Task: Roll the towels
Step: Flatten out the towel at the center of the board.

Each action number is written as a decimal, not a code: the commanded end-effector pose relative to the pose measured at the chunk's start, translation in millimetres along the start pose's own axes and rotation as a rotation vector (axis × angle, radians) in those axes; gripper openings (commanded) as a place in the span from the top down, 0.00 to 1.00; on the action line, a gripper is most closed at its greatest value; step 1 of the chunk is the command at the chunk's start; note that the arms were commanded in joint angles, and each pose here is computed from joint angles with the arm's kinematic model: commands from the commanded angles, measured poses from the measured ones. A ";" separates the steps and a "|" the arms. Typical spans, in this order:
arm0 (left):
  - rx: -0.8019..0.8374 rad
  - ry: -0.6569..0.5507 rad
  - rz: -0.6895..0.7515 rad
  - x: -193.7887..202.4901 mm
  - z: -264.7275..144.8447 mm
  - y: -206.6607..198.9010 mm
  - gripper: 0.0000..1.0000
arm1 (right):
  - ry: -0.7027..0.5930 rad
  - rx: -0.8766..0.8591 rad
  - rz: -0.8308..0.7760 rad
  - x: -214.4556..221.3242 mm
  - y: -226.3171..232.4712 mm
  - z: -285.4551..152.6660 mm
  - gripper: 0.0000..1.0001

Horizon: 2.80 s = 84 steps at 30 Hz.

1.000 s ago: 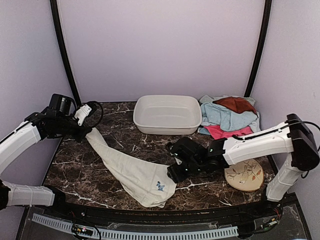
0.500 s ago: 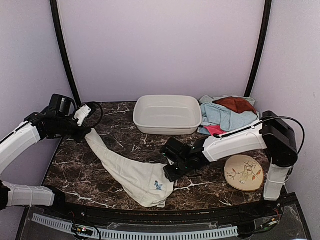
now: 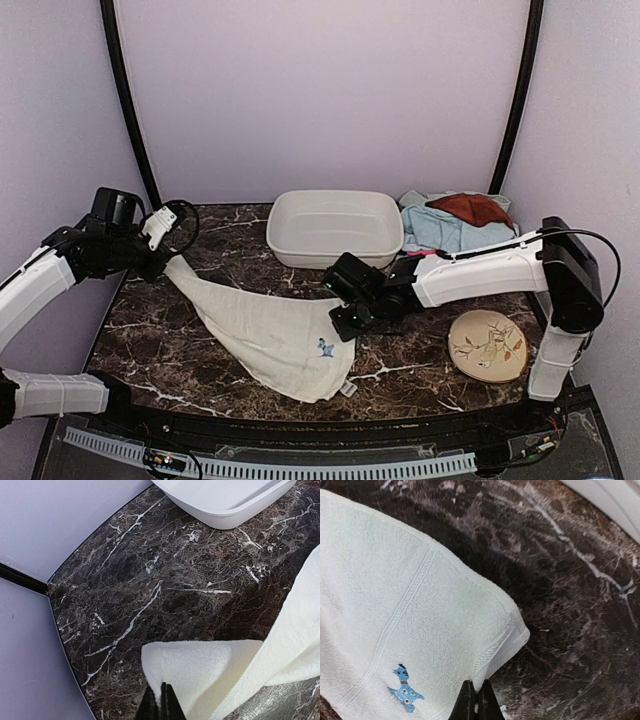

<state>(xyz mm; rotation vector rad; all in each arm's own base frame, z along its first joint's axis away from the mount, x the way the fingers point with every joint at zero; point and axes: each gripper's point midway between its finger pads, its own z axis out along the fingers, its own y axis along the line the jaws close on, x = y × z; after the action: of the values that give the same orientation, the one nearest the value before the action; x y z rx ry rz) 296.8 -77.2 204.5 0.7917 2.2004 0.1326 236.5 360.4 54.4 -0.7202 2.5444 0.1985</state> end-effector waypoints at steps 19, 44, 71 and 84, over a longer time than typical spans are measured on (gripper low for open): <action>-0.336 -0.110 0.006 -57.1 -1.6 87.5 1.00 | -0.471 0.162 -0.118 -135.7 -59.3 -111.7 1.00; 0.111 0.193 0.250 127.7 -21.9 -41.9 0.57 | -0.104 -0.344 -0.358 99.6 95.3 -130.9 0.20; 0.291 0.286 0.242 73.1 156.0 -9.0 0.54 | 0.137 -0.154 -0.023 78.1 6.6 -24.8 0.46; 0.411 0.326 0.167 78.5 177.6 -14.6 0.62 | 0.179 -0.170 0.006 83.0 6.2 -10.8 0.63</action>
<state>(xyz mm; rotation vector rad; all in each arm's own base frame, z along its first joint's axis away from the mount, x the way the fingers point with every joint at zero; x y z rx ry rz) 383.0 -65.4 24.3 1.2460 2.4836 -0.0321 162.3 318.0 20.4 -0.8510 2.7283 0.3214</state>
